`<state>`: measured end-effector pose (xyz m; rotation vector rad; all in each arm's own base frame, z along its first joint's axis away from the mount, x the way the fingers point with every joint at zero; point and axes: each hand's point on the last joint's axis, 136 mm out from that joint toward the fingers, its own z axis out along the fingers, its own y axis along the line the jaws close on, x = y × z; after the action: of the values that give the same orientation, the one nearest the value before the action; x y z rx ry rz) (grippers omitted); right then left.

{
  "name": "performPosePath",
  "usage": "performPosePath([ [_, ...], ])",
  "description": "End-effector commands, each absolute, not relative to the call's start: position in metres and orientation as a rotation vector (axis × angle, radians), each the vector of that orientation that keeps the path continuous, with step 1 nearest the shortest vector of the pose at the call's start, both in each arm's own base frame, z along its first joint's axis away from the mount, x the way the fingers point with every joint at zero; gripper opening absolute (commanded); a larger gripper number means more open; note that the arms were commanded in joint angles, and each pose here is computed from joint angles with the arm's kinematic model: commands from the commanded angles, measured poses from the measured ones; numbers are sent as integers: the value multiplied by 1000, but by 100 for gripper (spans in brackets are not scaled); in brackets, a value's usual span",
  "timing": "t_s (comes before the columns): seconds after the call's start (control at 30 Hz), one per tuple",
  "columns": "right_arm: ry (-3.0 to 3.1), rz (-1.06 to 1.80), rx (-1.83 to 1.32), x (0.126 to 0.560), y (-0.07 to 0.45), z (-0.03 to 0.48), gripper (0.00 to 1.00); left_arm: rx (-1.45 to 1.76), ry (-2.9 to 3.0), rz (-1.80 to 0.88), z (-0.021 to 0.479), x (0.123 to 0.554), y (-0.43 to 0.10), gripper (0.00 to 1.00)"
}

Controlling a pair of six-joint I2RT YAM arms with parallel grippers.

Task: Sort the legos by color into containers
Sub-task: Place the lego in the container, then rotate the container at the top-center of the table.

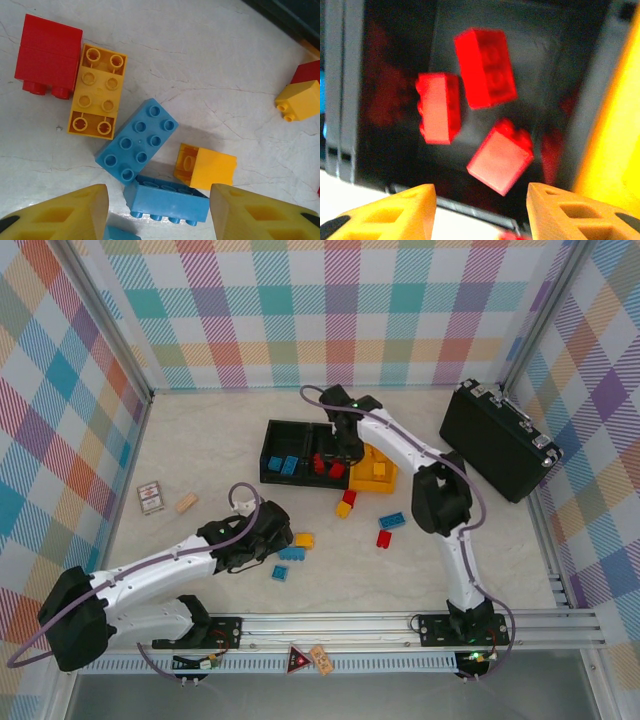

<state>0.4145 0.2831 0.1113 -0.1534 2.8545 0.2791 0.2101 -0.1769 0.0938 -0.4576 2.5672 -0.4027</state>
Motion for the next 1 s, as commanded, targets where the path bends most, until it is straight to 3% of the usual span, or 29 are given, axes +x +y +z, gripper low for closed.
performPosePath([
  [0.0,2758,332,-156,400,272,151,51,-432,2546,-410,103,215,-181,56],
  [0.47,2821,262,58,328,178,110,47,-385,2568,-427,100,222,-197,56],
  [0.97,2894,214,194,349,149,50,41,-400,2578,-406,97,221,-194,55],
])
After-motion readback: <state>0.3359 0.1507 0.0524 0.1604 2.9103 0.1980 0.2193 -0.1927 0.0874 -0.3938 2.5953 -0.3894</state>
